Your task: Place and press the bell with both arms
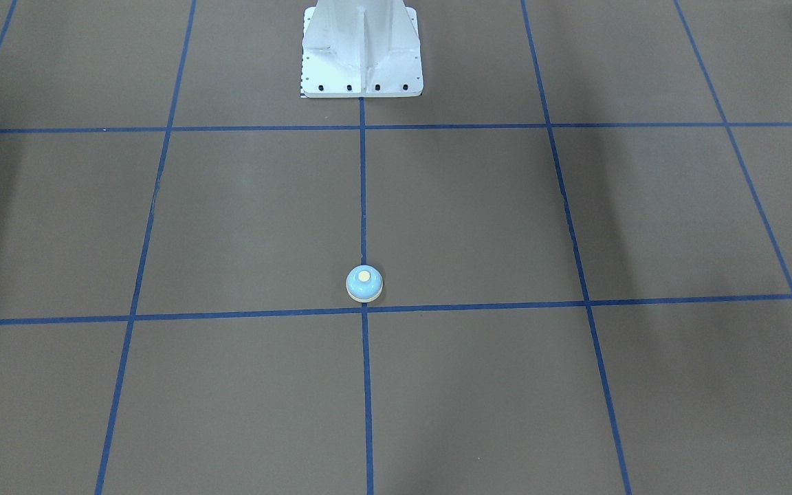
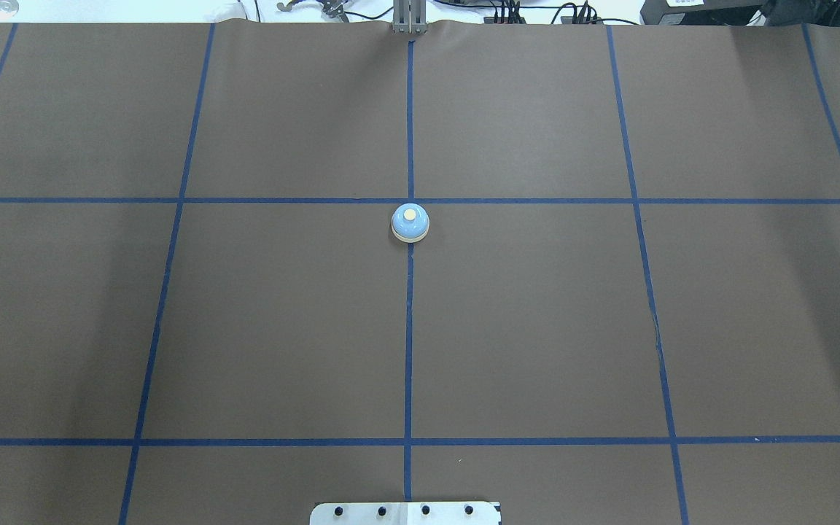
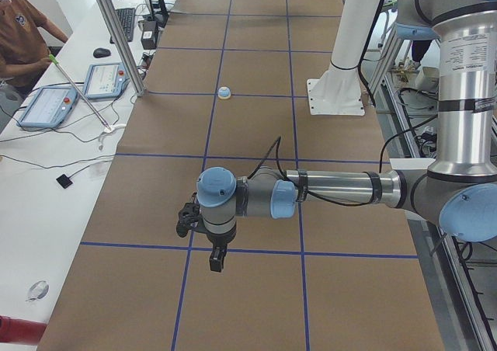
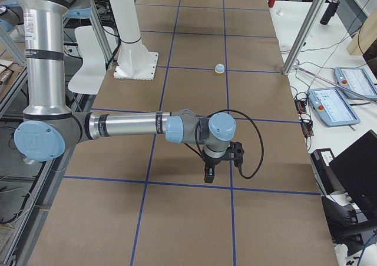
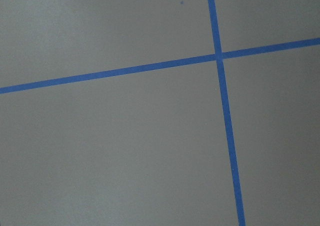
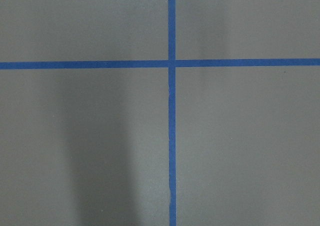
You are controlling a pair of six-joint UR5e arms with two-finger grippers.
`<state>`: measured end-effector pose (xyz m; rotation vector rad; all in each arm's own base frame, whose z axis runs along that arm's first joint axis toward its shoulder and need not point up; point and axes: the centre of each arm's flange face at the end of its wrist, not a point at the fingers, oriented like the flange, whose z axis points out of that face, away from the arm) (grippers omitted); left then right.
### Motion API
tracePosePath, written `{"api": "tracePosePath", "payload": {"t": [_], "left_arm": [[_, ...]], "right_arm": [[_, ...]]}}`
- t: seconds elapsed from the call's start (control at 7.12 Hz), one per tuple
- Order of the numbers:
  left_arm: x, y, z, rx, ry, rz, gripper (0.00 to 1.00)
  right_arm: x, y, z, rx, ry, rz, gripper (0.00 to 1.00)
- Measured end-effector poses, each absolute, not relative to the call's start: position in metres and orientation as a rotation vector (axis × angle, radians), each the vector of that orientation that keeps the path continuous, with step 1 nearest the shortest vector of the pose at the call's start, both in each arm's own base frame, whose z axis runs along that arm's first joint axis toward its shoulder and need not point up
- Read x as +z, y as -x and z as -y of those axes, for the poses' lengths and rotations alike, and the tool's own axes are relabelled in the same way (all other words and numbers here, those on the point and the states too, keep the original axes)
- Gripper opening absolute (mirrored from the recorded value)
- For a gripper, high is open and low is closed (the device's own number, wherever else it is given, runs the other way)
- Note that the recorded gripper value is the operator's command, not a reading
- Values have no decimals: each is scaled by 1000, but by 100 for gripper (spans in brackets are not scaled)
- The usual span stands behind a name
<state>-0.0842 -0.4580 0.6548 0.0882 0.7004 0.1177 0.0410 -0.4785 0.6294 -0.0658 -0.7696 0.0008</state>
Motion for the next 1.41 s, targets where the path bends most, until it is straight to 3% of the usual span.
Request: {"api": "tracePosePath", "payload": {"t": [1.41], "left_arm": [[653, 83, 461, 119, -93, -699, 100]], "right_arm": [[627, -41, 478, 2, 64, 774, 100]]}}
